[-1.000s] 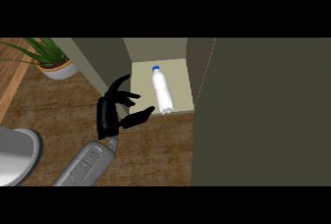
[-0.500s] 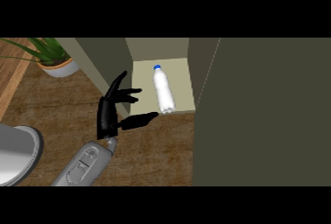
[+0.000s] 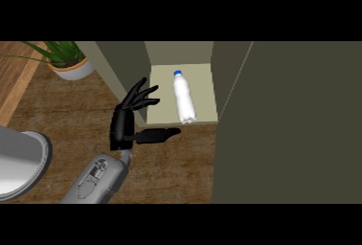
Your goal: Pick up the bottled water, place it into the cabinet and close the cabinet
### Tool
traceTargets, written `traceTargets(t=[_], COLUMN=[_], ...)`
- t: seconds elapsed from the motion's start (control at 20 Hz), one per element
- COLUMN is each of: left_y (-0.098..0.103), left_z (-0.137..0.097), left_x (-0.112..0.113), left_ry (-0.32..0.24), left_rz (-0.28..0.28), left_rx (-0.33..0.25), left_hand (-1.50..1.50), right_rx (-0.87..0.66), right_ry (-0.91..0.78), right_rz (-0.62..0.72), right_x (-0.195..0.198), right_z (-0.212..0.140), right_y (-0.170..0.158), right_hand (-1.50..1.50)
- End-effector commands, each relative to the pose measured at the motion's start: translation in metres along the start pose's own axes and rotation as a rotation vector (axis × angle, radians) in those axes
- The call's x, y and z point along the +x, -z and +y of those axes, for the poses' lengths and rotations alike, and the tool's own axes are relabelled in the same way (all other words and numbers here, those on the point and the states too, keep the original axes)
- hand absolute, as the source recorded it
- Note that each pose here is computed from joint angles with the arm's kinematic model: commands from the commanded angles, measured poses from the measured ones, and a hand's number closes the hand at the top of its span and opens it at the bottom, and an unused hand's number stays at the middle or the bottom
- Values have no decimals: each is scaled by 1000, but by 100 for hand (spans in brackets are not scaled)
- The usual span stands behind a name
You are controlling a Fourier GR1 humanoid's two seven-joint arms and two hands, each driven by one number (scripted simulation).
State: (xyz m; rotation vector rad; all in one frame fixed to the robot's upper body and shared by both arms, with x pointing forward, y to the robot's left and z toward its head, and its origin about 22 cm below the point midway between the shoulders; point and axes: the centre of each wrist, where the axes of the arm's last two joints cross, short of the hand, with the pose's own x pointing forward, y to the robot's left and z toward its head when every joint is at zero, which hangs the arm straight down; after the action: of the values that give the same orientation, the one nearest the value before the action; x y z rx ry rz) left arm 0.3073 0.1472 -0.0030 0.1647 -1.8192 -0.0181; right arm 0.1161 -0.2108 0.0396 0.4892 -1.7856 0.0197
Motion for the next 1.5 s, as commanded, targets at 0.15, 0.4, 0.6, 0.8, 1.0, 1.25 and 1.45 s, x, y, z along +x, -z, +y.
traceTargets(t=[0.15, 0.4, 0.6, 0.8, 1.0, 1.25, 1.45], left_y=[67, 33, 27, -4, -22, -47, -82], left_z=[10, 8, 14, 16, 22, 11, 26], left_x=[41, 25, 39, 45, 49, 86, 94], left_ry=[-175, -229, -265, -341, -371, -418, -460], left_rz=[-132, -139, -123, -104, -123, -140, -105], left_rx=[-38, -61, -94, -105, -126, -141, -171], left_hand=[-150, -150, -150, -150, -150, -150, -150], right_rx=[-25, -51, -47, -48, -31, -30, 3], right_ry=[-8, -21, -4, -6, 2, -15, -61], right_rz=[3, 1, 26, 0, 7, 29, 30], right_x=[11, -3, 4, 21, 24, -2, 16], right_z=[4, -1, 0, 13, 26, 11, 19], right_y=[-3, 2, -18, -4, 12, -5, -15], right_hand=[-150, -150, -150, -150, -150, -150, -150])
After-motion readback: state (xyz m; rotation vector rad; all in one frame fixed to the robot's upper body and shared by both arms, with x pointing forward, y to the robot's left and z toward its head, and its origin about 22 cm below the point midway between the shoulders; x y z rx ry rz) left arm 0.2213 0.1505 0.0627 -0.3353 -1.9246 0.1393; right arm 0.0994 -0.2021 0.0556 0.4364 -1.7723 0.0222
